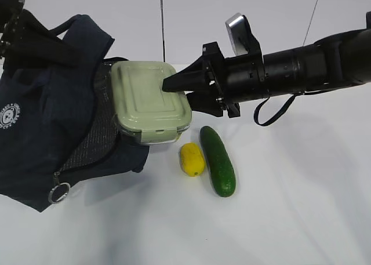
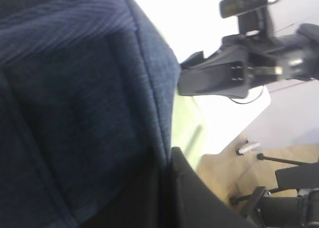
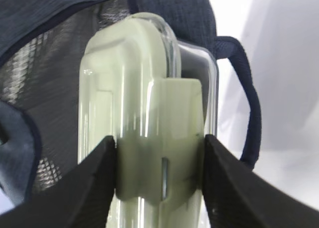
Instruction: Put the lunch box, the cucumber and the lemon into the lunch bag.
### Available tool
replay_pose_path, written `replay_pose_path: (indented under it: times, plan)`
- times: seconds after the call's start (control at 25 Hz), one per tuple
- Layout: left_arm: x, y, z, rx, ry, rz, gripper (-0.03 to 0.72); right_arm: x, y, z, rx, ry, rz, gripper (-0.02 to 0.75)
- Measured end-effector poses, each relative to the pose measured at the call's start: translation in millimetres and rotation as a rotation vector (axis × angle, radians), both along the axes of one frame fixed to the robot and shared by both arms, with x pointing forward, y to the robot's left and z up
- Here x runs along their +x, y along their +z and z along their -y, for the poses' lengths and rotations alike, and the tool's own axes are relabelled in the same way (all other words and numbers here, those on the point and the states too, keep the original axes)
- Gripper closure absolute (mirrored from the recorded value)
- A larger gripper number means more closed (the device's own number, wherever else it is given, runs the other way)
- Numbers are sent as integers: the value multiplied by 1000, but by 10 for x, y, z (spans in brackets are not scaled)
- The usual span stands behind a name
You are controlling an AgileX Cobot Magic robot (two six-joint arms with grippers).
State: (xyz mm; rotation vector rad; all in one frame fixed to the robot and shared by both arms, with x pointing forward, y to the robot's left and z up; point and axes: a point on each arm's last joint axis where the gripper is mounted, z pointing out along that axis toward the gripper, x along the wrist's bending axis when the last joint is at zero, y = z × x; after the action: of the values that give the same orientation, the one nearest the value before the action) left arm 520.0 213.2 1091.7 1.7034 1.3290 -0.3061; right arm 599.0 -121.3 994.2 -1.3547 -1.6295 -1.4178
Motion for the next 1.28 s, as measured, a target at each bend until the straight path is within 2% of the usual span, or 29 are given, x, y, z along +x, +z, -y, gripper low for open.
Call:
replay_pose_path:
  times: [0.24,0.48,0.76,1.2,1.28]
  plan:
    - [-3,7,6,-5,-11,10,697,12,-9,-56,7,-14,-5,348]
    - [35,-50,27,-8,-28,6,697,-30,90,-298,18,41,35,348]
    - [95,-115,110,-40,-51,9,697,5,161,-398,6,20,72,348]
    - [277,-331,114,1,-23,29,697,148,-345,-518,2,-46,-47,348]
    - [305,-376,103,23,-16,30,697,155,-415,-546,-2,-45,-57,348]
